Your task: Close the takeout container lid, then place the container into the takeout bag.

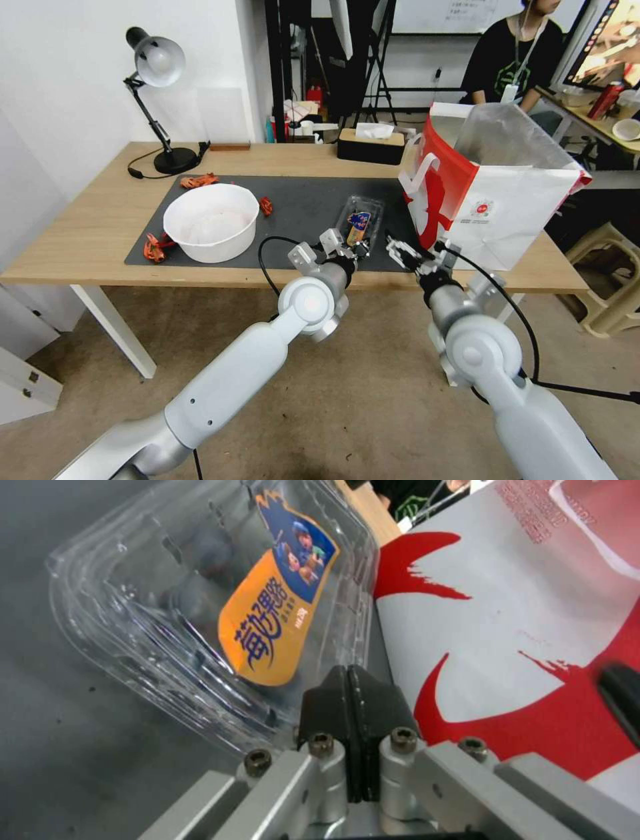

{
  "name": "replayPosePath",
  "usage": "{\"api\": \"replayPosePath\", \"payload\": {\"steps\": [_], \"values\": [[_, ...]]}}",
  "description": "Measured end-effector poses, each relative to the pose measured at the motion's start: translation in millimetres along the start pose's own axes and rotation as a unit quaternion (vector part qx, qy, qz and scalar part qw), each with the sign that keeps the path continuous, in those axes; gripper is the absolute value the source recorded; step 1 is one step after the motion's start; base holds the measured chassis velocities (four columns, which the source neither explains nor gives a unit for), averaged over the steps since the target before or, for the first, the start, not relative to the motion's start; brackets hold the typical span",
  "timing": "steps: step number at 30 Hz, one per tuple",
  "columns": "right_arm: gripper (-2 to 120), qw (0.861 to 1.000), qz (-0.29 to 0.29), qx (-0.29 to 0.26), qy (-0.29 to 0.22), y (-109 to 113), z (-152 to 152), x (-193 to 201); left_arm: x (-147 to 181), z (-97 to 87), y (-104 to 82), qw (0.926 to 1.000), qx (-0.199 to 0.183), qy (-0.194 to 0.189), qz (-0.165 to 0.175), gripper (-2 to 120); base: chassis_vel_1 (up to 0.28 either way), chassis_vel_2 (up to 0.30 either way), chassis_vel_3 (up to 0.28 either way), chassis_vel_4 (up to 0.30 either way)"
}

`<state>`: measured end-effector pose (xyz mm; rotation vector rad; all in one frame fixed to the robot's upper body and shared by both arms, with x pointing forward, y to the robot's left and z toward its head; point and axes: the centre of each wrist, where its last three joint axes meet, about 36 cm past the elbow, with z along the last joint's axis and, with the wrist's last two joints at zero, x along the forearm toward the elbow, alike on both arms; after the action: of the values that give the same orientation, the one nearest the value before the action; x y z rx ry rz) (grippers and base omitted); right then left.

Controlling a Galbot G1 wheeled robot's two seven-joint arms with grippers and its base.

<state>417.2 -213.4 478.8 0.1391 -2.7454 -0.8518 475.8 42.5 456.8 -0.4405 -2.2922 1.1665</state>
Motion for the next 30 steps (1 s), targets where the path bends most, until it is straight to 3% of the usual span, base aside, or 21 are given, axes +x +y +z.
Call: {"api": "replayPosePath", "payload": {"steps": [10,21,30], "values": [[100,0.999,0.010,-0.028,0.031,8,4,-50,0,0.4,2.0,1.0000,-0.005,-0.003,-0.002,0,0.000,0.000,0.000,0.000],[99,0.998,0.017,-0.047,0.043,14,13,-77,0,-0.6,3.8,1.0000,-0.007,-0.005,-0.003,0,0.000,0.000,0.000,0.000],[78,0.997,0.026,-0.047,0.052,14,15,-87,1,-1.5,3.8,0.9999,-0.008,-0.008,-0.003,0,0.000,0.000,0.000,0.000]]}}
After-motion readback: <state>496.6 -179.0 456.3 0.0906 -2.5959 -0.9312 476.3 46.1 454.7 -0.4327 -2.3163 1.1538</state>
